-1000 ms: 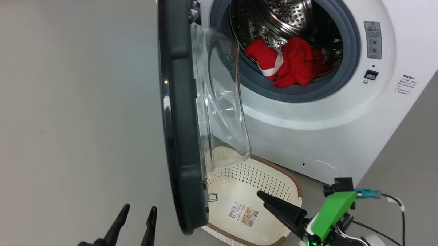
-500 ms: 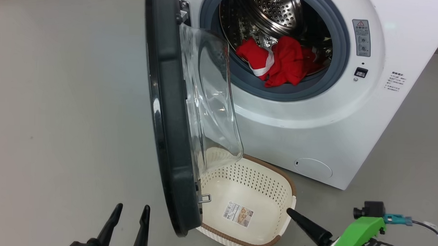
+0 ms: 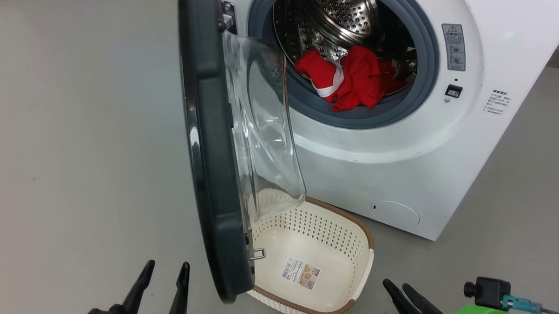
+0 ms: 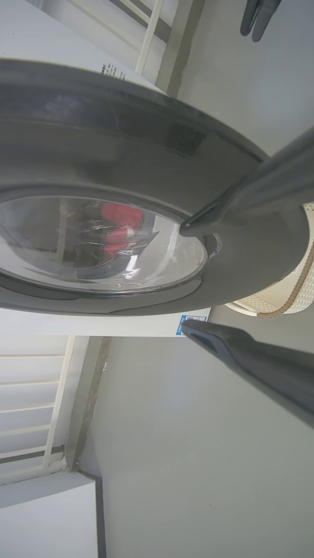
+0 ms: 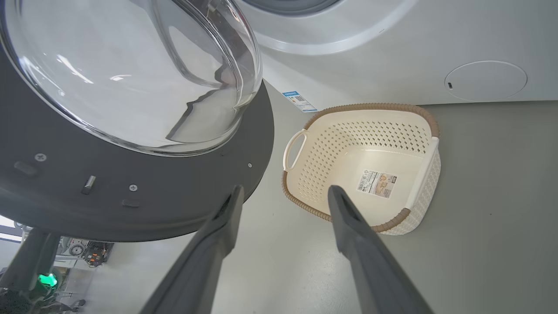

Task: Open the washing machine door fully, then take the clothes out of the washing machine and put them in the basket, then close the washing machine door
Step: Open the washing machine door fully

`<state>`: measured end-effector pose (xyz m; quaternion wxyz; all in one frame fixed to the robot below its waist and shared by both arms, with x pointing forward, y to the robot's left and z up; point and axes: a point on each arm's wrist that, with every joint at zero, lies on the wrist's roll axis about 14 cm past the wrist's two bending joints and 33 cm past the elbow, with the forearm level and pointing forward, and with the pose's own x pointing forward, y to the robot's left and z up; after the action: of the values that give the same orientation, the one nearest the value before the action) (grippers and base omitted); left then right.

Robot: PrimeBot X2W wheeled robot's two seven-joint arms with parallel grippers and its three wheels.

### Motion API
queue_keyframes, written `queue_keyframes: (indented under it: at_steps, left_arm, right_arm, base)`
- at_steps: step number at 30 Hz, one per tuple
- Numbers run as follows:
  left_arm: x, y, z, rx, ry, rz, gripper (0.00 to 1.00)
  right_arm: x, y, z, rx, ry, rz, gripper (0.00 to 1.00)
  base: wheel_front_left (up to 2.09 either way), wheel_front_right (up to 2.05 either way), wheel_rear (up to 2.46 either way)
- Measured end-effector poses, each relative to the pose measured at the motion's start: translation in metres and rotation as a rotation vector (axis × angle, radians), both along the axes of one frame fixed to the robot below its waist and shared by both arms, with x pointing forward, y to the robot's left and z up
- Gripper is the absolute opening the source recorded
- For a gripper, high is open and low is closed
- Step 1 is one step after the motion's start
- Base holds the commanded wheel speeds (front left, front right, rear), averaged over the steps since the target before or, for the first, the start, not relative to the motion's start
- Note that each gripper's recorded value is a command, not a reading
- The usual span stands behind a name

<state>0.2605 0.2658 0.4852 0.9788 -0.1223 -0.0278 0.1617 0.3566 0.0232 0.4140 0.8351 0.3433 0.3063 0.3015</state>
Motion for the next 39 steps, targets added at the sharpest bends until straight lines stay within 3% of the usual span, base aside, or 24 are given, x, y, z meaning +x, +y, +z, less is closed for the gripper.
queue_keyframes:
  at_steps: [7, 17, 24, 32, 39]
  left_arm:
    - [-0.001, 0.000, -0.001, 0.002, 0.002, -0.001, 1.00]
    - [-0.004, -0.002, -0.005, -0.004, 0.012, -0.006, 1.00]
    - [-0.005, -0.002, -0.004, -0.003, 0.007, -0.005, 1.00]
    - [-0.005, -0.002, -0.005, -0.003, 0.011, -0.005, 1.00]
    - [-0.004, -0.002, -0.006, -0.003, 0.016, -0.005, 1.00]
  right_arm:
    - [-0.003, -0.007, -0.006, -0.078, -0.109, 0.018, 1.00]
    - [0.032, -0.024, 0.019, -0.181, -0.344, -0.028, 1.00]
    - [0.025, -0.036, 0.020, -0.251, -0.425, -0.062, 1.00]
    - [0.034, -0.049, 0.046, -0.279, -0.551, -0.151, 1.00]
    - [0.031, -0.059, 0.046, -0.310, -0.568, -0.186, 1.00]
  base:
    - [0.00, 0.00, 0.00]
    - [0.00, 0.00, 0.00]
    - [0.00, 0.00, 0.00]
    - [0.00, 0.00, 0.00]
    - [0.00, 0.00, 0.00]
